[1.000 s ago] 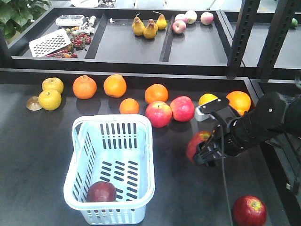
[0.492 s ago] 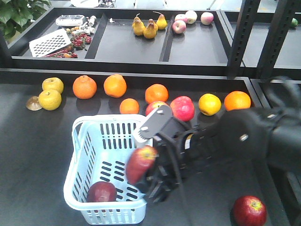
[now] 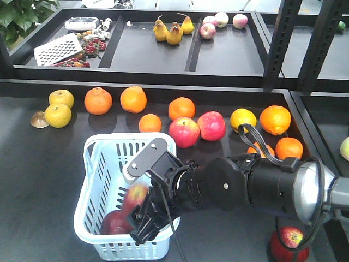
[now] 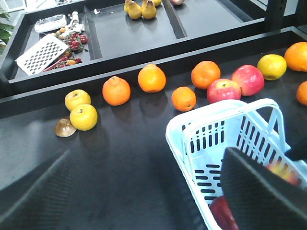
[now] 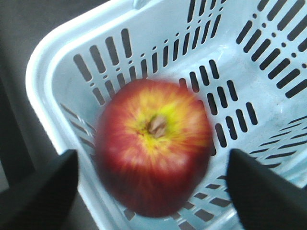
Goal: Pick three apples into basket with both arms
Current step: 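Carry the second red apple into the basket and open the right gripper, then reach the right gripper down to the red apple nearest the robot and grasp it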
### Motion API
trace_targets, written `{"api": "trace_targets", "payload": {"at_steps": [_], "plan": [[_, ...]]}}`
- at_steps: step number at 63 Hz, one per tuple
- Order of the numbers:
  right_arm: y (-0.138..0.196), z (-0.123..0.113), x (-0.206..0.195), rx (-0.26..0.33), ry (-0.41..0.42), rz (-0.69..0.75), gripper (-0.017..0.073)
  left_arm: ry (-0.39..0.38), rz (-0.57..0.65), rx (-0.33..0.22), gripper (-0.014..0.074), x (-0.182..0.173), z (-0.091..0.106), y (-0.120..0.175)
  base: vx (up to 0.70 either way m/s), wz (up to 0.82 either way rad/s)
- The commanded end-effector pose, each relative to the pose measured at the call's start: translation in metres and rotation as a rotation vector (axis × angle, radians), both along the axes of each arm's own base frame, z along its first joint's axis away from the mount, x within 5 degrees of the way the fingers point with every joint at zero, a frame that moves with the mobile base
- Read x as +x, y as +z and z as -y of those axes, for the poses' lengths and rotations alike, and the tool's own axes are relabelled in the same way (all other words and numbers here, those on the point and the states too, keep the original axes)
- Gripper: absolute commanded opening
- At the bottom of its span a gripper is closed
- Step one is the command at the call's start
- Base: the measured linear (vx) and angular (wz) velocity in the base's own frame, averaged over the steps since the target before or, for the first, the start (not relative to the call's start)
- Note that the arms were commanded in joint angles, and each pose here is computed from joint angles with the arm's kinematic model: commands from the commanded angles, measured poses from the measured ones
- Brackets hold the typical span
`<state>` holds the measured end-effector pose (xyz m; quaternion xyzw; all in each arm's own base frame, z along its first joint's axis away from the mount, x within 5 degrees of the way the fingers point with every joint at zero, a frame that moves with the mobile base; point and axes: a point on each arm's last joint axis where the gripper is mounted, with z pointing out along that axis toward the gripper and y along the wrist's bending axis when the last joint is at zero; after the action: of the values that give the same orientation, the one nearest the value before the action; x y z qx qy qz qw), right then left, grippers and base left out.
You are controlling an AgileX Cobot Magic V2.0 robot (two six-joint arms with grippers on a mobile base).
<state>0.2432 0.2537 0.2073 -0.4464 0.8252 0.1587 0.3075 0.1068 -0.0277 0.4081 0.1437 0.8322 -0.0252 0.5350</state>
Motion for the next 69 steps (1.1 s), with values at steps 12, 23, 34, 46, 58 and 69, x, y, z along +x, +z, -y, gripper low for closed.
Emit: {"api": "trace_targets", "payload": {"at_steps": [12,23,34,46,58,69], "plan": [[0.027,0.001,0.001,0.059,-0.005,0.053,0.0716,-0.002,0.084,-0.034,0.0590,0.000,0.000,0.014,0.00,0.00],[0.041,0.025,0.000,0.042,-0.035,-0.029,0.0692,-0.002,0.084,-0.034,0.0590,0.000,0.000,0.014,0.00,0.00],[0.053,0.073,0.014,-0.010,-0.194,-0.095,0.0680,-0.002,0.084,-0.034,0.0590,0.000,0.000,0.014,0.00,0.00],[0.039,0.138,0.020,-0.122,-0.434,-0.153,0.0671,-0.002,0.084,-0.034,0.0590,0.000,0.000,0.014,0.00,0.00],[0.006,0.190,0.010,-0.169,-0.621,-0.270,0.0662,-0.002,0.084,-0.034,0.0590,0.000,0.000,0.014,0.00,0.00],[-0.017,0.223,0.002,-0.157,-0.773,-0.316,0.0653,-0.002,0.084,-0.034,0.0590,0.000,0.000,0.014,0.00,0.00]]}}
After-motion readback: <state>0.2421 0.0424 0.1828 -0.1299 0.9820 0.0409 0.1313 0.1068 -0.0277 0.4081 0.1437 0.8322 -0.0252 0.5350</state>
